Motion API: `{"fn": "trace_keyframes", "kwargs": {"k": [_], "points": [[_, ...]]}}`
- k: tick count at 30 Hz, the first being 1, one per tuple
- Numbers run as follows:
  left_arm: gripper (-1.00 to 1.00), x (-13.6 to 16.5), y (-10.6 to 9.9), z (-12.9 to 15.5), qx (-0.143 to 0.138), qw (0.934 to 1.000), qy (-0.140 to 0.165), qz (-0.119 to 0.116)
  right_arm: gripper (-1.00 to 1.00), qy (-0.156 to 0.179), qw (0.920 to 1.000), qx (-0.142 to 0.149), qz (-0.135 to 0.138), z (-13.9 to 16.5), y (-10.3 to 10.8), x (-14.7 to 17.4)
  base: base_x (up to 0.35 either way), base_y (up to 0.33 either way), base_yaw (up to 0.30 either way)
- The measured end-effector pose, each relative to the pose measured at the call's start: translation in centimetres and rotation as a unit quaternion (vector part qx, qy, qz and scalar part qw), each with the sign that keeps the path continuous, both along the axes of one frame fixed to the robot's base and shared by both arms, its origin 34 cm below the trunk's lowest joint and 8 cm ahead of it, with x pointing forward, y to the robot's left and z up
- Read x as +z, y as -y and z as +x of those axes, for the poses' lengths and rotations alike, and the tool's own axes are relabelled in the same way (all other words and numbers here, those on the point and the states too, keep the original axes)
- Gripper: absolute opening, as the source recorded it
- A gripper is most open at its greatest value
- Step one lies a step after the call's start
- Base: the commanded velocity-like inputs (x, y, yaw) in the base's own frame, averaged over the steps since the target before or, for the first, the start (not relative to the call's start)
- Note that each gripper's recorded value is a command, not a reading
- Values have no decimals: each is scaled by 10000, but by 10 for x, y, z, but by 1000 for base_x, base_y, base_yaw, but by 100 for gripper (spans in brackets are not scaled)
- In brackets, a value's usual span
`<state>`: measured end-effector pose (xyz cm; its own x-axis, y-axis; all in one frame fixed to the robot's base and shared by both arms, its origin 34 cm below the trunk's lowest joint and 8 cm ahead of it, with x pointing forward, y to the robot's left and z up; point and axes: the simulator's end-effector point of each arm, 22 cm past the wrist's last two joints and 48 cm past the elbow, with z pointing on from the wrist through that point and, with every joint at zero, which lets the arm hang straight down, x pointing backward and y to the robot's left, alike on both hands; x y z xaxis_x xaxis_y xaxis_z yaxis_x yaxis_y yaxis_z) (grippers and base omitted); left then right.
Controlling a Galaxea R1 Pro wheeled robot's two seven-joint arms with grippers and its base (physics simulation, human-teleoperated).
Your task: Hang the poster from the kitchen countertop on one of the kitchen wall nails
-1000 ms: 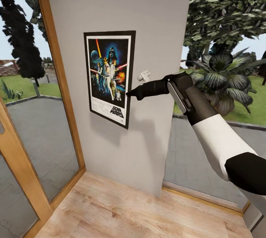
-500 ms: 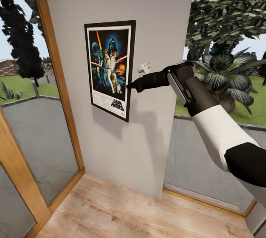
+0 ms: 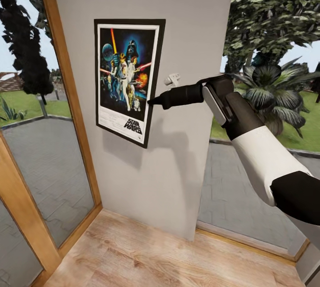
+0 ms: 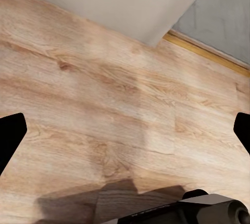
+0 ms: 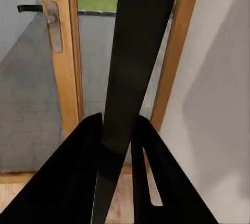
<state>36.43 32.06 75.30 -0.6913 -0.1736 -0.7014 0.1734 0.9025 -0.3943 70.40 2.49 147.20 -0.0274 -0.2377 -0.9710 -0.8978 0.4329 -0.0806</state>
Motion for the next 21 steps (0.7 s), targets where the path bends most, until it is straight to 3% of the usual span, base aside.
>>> {"fn": "trace_keyframes", "kwargs": {"k": [21], "points": [[100, 0, 0, 0, 0, 10000, 1, 0, -100, -70, 9993, 369, 22, -15, -6, -1, 0, 0, 0]]}}
